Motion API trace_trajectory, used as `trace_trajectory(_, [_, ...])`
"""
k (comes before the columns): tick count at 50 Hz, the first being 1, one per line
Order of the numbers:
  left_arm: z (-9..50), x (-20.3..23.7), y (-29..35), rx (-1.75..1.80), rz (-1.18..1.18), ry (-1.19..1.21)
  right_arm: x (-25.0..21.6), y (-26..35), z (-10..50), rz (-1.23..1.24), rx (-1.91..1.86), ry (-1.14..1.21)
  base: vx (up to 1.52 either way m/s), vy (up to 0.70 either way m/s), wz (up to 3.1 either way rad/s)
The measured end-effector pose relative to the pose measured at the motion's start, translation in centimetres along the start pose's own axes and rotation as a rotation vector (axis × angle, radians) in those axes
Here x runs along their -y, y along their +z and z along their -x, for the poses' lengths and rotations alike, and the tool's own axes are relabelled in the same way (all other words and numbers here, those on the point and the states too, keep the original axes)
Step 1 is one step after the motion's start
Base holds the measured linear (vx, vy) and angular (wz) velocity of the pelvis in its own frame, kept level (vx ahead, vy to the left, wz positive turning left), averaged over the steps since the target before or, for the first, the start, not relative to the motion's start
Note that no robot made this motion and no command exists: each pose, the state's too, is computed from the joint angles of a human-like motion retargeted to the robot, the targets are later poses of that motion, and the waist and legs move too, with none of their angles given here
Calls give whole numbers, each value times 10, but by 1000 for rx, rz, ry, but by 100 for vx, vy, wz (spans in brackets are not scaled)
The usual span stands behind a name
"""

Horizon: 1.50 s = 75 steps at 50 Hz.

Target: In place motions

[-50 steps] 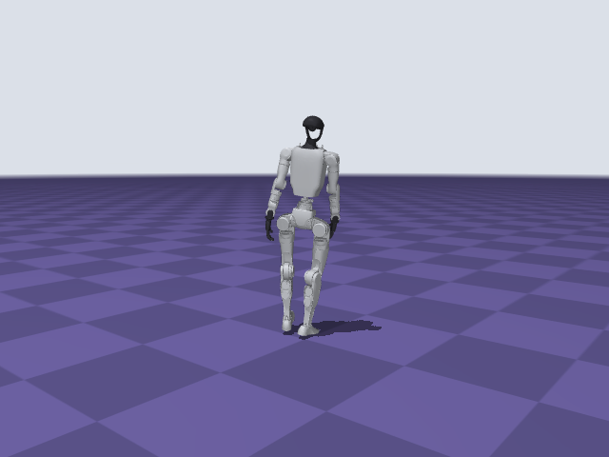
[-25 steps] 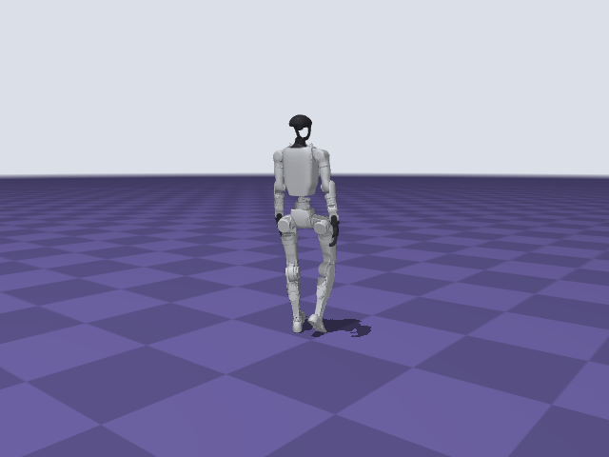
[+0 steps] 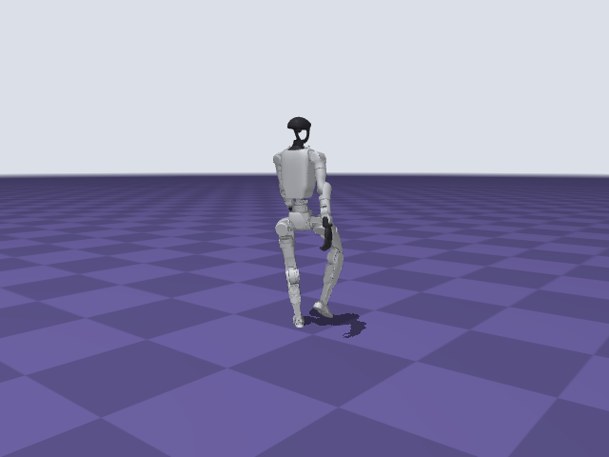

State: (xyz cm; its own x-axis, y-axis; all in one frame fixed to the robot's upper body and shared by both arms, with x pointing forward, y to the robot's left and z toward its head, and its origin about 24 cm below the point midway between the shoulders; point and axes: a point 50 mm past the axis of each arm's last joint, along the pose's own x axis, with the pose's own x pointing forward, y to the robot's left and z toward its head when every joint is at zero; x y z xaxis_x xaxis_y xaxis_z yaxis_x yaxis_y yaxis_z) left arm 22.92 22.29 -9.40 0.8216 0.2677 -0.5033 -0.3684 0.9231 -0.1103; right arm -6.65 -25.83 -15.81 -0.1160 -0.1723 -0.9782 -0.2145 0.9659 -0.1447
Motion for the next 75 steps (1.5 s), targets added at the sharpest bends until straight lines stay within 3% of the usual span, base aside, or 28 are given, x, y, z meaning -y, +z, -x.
trace_trajectory(10, [70,-10,-115,-431,-71,-111,-13,91,1,187,279,67,7,-6,-49])
trace_trajectory(18, [118,-29,-161,-729,-206,-178,-26,159,18,301,503,129,1,-10,-32])
trace_trajectory(25, [147,-42,-182,-877,-243,-80,-28,187,30,387,599,128,-7,-12,1])
trace_trajectory(30, [170,-42,-197,-1031,-162,-34,-24,169,22,367,533,111,-8,-6,50])
trace_trajectory(43, [202,-61,-209,-1142,-148,18,-3,40,-2,141,79,19,1,-7,6])
trace_trajectory(52, [202,-76,-206,-1116,-178,44,-6,25,-2,123,29,-9,-4,-12,5])
trace_trajectory(57, [218,-85,-211,-1148,-212,126,-18,76,-1,211,167,14,-9,-12,0])
trace_trajectory(62, [255,-86,-224,-1251,-175,129,-50,194,28,323,502,109,-22,-12,-33])
trace_trajectory(68, [321,-75,-241,-1478,-109,12,-83,323,116,315,960,198,-17,-6,-118])
trace_trajectory(75, [385,-79,-243,-1675,-183,-134,-98,397,226,342,1398,248,2,2,-101])
